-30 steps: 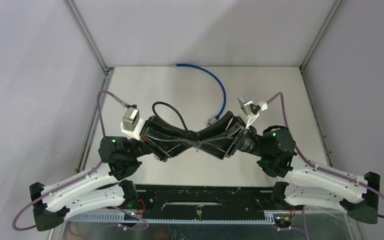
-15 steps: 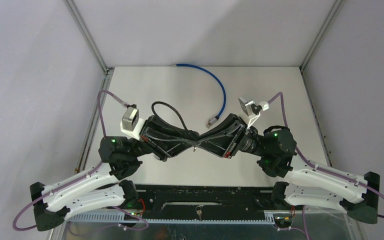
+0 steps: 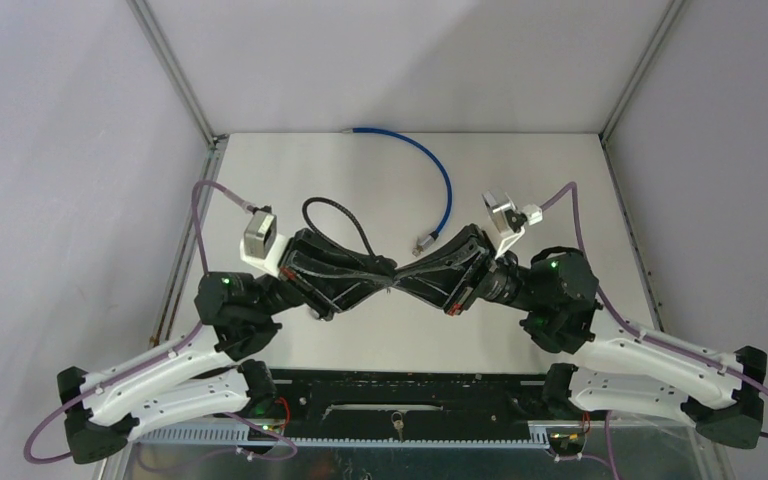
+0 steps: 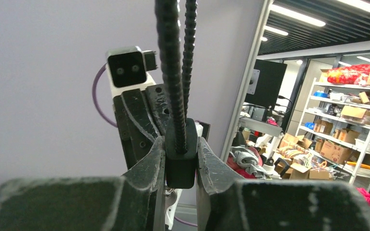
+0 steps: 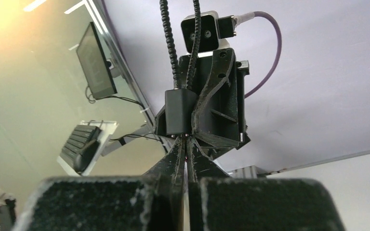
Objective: Lock with the key
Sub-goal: Lock the lock.
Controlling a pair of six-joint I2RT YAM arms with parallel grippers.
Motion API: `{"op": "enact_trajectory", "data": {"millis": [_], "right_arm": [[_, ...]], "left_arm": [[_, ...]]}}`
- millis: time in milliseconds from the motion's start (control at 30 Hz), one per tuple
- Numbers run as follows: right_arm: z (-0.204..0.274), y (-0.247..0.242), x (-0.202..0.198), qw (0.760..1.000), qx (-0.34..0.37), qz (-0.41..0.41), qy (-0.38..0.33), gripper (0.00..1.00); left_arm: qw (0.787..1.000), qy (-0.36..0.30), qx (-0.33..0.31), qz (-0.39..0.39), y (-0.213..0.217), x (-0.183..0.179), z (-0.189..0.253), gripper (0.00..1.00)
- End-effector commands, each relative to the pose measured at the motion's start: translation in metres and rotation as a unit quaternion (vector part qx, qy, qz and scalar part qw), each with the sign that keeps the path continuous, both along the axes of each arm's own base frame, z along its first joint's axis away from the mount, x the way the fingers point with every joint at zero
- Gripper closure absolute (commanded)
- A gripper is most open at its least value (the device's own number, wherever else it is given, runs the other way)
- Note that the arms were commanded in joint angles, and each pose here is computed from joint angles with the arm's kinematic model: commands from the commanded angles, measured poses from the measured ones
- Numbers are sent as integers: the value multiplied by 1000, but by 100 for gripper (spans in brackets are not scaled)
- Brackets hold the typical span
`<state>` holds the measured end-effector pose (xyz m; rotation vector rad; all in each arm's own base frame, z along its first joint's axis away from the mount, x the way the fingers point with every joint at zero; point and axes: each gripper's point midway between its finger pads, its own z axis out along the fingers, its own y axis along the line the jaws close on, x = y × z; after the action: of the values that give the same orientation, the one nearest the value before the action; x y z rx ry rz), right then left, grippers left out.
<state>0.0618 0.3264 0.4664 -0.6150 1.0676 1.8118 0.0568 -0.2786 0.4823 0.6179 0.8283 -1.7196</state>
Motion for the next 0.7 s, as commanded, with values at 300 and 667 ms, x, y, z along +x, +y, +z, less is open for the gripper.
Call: {"op": "enact_trajectory", "data": {"millis": [300, 667], "right_arm": [[22, -10, 14, 973, -23, -173, -153, 100], [24, -13, 30, 930, -45, -302, -206, 100]], "left_arm": [[995, 50, 48, 71, -9, 32, -12, 100], [988, 88, 72, 105, -18, 53, -30, 100]]}}
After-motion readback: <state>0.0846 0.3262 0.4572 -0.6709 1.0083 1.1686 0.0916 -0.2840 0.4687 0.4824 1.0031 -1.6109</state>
